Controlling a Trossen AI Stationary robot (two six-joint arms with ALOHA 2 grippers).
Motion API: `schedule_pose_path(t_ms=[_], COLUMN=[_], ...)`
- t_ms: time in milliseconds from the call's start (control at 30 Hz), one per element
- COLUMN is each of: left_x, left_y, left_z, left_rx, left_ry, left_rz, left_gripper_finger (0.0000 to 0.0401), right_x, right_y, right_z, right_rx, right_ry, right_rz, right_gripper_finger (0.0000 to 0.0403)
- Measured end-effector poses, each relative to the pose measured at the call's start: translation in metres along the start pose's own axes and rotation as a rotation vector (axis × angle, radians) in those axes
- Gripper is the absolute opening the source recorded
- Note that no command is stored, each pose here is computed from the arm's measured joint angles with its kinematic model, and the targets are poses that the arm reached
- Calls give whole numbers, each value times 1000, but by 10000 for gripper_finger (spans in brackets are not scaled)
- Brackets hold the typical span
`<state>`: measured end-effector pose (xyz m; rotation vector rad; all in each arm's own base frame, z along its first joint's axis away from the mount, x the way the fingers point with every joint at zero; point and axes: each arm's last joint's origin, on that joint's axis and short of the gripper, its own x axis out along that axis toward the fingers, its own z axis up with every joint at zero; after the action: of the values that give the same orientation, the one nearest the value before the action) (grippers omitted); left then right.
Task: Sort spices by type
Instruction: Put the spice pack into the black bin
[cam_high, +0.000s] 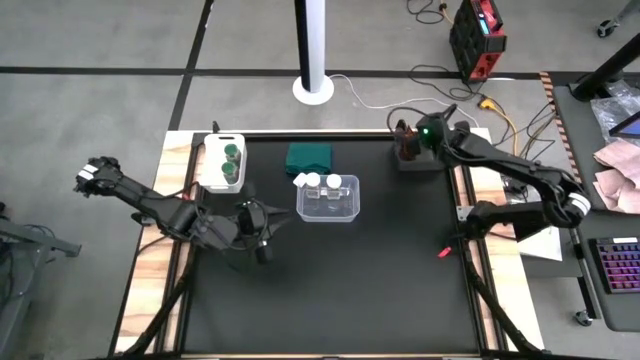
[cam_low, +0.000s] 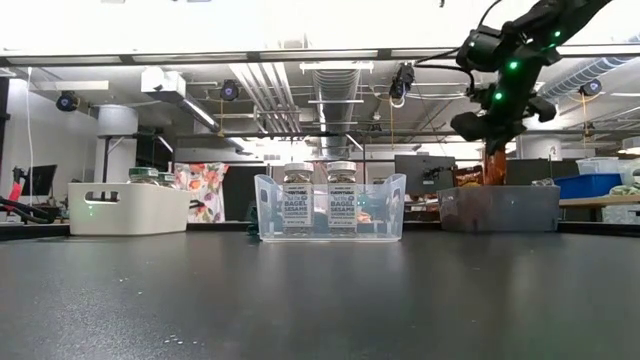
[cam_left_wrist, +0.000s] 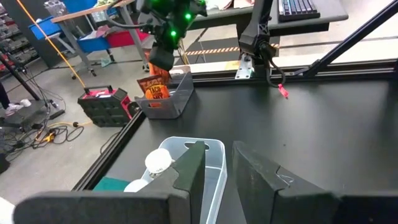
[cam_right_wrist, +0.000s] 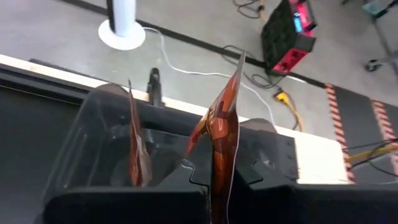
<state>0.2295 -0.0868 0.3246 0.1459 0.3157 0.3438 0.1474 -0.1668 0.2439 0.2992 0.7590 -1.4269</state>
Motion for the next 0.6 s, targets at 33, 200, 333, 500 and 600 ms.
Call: schedule_pose_path(t_ms=[33, 200, 333, 500, 600], left_x=[0, 0, 0, 0, 0], left_y=[0, 0, 0, 0, 0], left_z=[0, -2, -3, -3, -3], left_rx=[1, -3, -5, -6, -13], left_ry=[2, 19, 25, 24, 24], left_rz=[0, -1, -2, -2, -2], left_gripper_finger=[66, 66, 66, 66, 66], right_x=[2, 1, 3, 6, 7], right_y=[0, -3, -3, -4, -3], right_z=[1, 5, 1, -5, -6], right_rx=[3, 21, 25, 44, 67], right_ry=[1, -23, 3, 28, 35], right_rz=[12, 40, 52, 59, 74], right_gripper_finger=[8, 8, 8, 8, 8])
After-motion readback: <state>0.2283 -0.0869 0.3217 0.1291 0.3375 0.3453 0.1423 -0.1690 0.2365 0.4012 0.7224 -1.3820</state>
